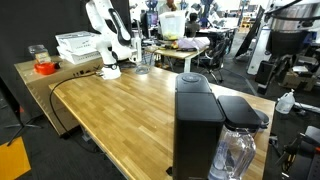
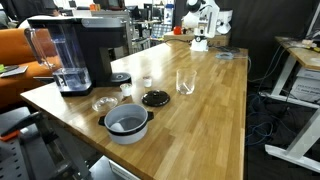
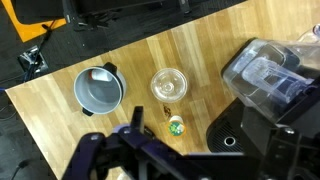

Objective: Open the lid of the coffee marker

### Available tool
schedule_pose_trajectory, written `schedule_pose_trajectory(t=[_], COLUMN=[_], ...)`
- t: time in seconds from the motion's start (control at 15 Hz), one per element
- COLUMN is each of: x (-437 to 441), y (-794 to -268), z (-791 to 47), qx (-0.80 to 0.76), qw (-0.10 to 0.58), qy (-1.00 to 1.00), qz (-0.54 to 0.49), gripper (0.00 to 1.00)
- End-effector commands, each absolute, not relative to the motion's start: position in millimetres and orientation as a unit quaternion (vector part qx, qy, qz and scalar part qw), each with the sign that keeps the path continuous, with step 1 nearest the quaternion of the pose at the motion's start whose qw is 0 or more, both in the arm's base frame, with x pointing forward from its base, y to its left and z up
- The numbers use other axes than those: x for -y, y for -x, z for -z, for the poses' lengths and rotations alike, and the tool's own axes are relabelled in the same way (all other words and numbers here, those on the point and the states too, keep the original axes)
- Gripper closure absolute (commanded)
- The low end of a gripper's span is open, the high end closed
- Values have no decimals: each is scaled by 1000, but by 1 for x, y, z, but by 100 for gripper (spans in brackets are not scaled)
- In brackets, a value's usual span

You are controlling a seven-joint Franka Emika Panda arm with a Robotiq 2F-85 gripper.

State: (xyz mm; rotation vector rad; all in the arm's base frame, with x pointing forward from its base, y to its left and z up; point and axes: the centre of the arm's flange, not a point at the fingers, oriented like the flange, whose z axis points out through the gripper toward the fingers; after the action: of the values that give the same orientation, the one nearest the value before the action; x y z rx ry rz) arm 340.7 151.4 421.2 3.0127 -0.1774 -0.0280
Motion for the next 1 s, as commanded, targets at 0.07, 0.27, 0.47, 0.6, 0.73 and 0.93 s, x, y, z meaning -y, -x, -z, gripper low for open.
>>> schedule_pose_trajectory(t=[0.07, 0.27, 0.47, 0.6, 0.73, 0.93], x=[-151, -147, -132, -119, -108, -96], y=[-341, -353, -375, -392, -410, -437], z=[-421, -428, -442, -450, -453, -453], qx=[59, 57, 49, 41, 29, 9], qw=[62, 30, 8, -6, -16, -11], qy=[-996, -998, -999, -999, -999, -999], qz=[9, 10, 8, 10, 17, 38], gripper=[0, 0, 0, 0, 0, 0])
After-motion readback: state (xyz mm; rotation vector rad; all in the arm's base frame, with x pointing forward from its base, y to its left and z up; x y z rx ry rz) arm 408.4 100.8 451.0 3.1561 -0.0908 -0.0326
